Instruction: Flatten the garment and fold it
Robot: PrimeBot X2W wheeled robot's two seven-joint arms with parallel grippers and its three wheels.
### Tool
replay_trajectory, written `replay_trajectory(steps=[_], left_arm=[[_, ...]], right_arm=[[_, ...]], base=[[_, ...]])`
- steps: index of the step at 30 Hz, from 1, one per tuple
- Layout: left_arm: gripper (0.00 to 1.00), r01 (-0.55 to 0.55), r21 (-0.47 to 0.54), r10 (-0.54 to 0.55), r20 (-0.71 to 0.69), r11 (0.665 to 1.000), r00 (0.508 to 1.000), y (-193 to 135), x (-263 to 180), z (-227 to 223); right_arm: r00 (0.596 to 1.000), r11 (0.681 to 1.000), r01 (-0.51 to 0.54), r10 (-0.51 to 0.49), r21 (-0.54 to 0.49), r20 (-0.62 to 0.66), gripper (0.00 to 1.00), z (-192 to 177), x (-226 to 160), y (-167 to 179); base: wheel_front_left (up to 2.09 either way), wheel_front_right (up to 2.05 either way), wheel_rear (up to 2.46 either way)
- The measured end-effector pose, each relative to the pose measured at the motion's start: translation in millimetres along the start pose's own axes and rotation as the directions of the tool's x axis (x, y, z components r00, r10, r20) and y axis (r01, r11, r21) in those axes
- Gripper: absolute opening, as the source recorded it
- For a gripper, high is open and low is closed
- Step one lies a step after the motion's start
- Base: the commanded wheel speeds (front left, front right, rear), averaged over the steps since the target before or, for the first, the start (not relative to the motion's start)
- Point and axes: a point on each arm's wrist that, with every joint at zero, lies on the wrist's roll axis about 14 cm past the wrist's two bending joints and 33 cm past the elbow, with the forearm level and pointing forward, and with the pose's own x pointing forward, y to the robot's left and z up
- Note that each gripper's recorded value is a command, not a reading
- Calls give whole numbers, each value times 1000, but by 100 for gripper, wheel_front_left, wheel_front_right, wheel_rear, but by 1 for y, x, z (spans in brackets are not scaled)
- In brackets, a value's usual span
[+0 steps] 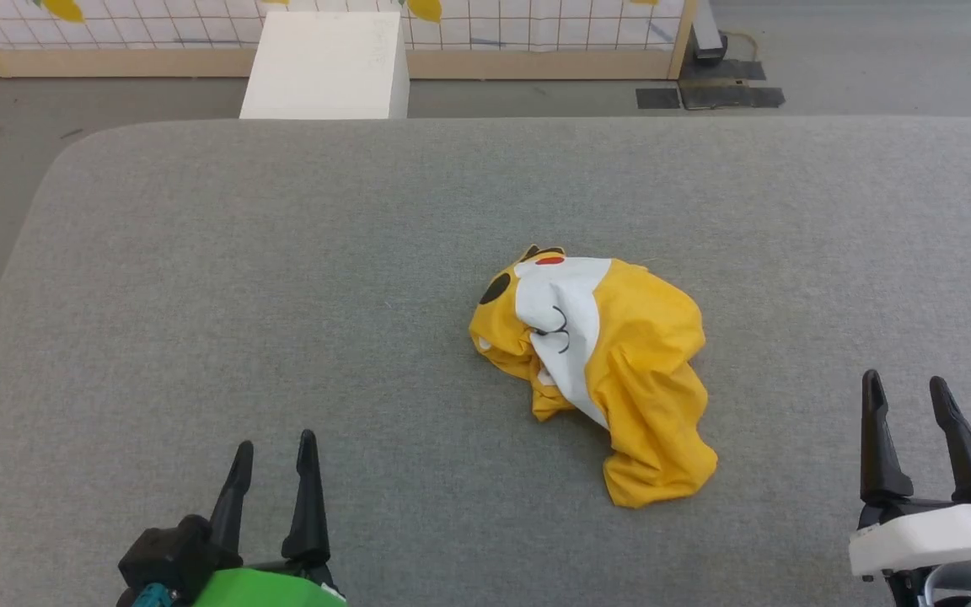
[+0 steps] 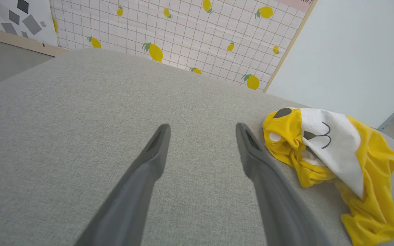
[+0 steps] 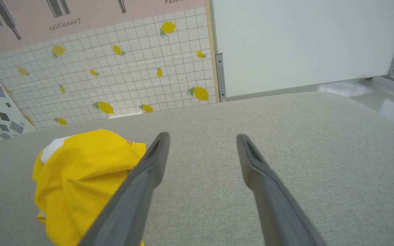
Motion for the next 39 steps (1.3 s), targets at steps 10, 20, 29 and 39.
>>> replay_trajectory(steps=[10,20,29,39], left_arm=[[100,9,8,-9,22,1000,1000,2,-2,1],[100,-12,9,12,-12,1000,1000,13,-4,-12],[100,-54,12,54,-30,998,998,26,-14,-17],[100,-48,7,48,-9,999,999,24,-11,-11]], right_arm=[[964,985,-162,146,-54,-224,100,-21,26,53],[775,915,-390,266,-103,-573,100,-81,33,82],[674,883,-466,312,-58,-670,100,-121,38,102],[752,887,-458,349,-63,-559,0,-91,60,107]], base=[[0,0,0],[0,0,0],[0,0,0],[0,0,0]])
